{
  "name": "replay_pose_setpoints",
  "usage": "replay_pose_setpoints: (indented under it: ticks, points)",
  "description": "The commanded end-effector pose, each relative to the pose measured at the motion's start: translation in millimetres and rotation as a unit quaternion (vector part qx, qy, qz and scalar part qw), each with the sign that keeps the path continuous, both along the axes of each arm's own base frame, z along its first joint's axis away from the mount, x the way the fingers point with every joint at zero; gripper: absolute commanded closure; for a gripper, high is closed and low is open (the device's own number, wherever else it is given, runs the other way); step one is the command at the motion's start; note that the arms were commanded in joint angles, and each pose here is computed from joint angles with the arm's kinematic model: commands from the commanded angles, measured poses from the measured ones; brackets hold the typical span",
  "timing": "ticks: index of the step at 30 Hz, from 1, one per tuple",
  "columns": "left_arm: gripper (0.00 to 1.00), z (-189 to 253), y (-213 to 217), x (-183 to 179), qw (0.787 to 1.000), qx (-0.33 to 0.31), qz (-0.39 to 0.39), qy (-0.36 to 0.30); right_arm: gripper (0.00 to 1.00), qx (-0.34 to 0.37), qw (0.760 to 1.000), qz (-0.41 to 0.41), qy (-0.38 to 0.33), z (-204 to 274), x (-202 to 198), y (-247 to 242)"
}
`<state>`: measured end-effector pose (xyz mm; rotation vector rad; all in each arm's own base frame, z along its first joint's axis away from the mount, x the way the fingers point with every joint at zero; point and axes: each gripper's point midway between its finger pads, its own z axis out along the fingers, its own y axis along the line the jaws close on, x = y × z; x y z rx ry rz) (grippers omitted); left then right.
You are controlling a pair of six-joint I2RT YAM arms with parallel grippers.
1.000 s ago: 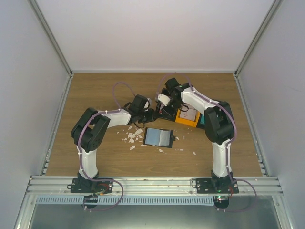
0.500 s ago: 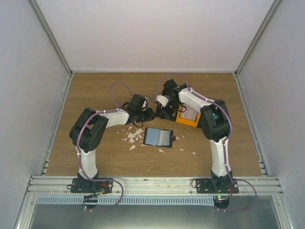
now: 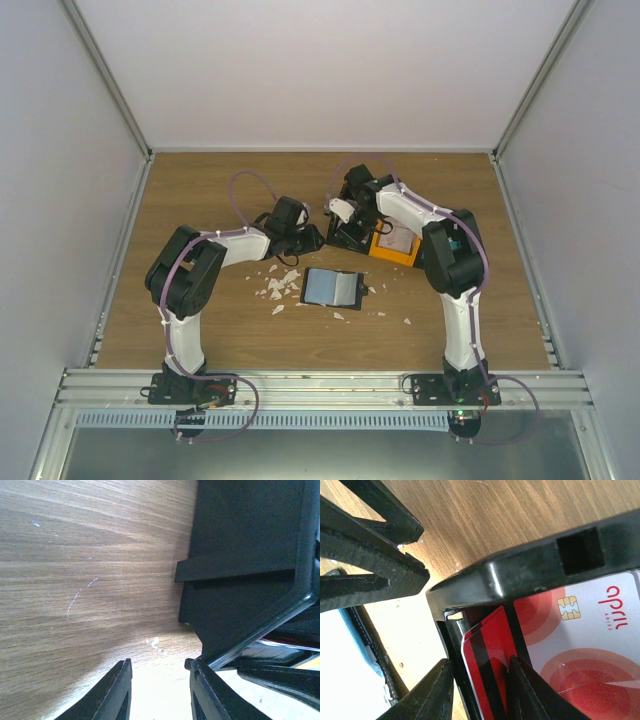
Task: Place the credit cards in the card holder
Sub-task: Pick up the credit card from the storage box.
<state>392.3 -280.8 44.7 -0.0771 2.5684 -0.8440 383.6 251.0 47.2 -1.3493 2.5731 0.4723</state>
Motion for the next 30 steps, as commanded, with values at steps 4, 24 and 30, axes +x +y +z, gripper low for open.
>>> replay_pose_setpoints:
  ticks: [4,24,30]
  points:
    - [0.66,7,5,5,1.0,-0.002,0.009,-0.017,0.69,0.013,1.0,-0.001,-0.003,22,-6,0]
    - [0.66,6,5,7,1.0,-0.001,0.008,-0.016,0.71,0.014,1.0,-0.013,-0.017,33,-1,-8]
    - [0.66,4,5,7,1.0,-0.001,0.008,-0.015,0.76,0.021,1.0,-0.017,-0.006,31,-3,-7]
